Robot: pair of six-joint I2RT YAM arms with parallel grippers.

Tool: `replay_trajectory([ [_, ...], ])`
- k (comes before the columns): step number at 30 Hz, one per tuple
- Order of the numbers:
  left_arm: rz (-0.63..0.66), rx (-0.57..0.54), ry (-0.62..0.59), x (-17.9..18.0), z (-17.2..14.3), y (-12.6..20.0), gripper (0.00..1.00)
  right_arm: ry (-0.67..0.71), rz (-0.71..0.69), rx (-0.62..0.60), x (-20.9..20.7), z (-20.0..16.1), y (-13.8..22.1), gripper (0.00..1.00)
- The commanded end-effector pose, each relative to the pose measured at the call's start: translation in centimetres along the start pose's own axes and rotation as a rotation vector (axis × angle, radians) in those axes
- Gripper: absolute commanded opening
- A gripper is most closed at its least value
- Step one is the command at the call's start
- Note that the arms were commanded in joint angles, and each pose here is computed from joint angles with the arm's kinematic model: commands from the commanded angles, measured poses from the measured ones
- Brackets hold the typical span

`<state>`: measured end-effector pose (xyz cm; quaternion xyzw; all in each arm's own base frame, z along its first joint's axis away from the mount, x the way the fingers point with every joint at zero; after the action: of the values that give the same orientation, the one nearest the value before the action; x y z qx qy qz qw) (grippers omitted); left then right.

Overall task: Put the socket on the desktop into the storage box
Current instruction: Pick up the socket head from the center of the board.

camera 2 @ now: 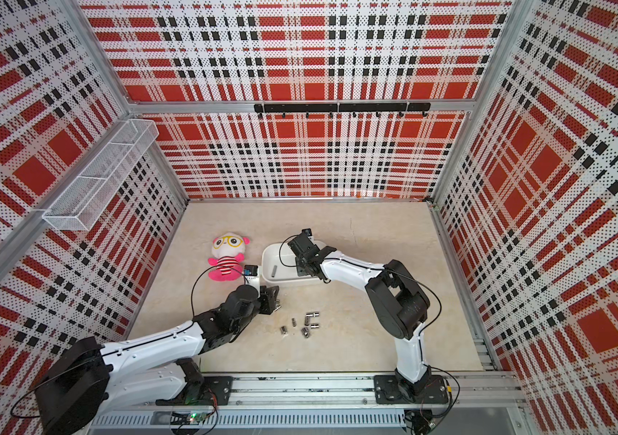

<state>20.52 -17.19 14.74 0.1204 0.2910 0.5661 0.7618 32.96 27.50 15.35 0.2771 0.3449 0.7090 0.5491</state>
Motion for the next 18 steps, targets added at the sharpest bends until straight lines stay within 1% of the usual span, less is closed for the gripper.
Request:
replay_trajectory([
  [1, 0.037, -0.003, -0.048, -0.5, 0.2, -0.1, 0.51, 0.03, 0.024, -0.11, -1.8, 0.5, 5.1, 0.39],
  [5, 0.039, 0.018, -0.09, -1.3, -0.1, -0.5, 0.5, 0.067, 0.066, -0.188, -4.2, -2.4, 9.3, 0.41],
  [6, 0.04, 0.019, -0.099, -1.5, -0.2, -0.6, 0.5, 0.067, 0.09, -0.199, -4.8, -3.6, 10.1, 0.44],
  [7, 0.042, 0.022, -0.109, -1.6, -0.4, -0.7, 0.5, 0.068, 0.127, -0.202, -5.2, -4.9, 10.7, 0.49],
  [9, 0.045, 0.024, -0.13, -2.1, -0.6, -0.8, 0.5, 0.054, 0.203, -0.202, -5.6, -7.1, 11.4, 0.53],
  [11, 0.047, 0.028, -0.153, -2.6, -0.8, -0.9, 0.5, 0.057, 0.282, -0.207, -5.4, -9.2, 11.6, 0.6],
  [13, 0.043, 0.03, -0.173, -3.1, -1.0, -1.0, 0.5, 0.073, 0.308, -0.2, -4.9, -10.2, 11.6, 0.63],
  [16, 0.031, 0.046, -0.189, -3.6, -1.3, -1.2, 0.5, 0.145, 0.28, -0.158, -3.5, -11.0, 11.0, 0.64],
  [18, 0.026, 0.05, -0.192, -3.7, -1.4, -1.2, 0.5, 0.194, 0.265, -0.117, -2.1, -11.7, 9.9, 0.63],
])
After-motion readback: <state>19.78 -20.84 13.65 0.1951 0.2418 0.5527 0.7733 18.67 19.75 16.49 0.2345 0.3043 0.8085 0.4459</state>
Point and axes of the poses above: each gripper's point midway between its finger pads, its own y axis back along the fingers, its own x axis along the line the jaws close on, z = x × y, the point moved 8 cm from there along y, back along the fingers, and after that the axes turned 2 degrees about y, right-handed, at the moved point
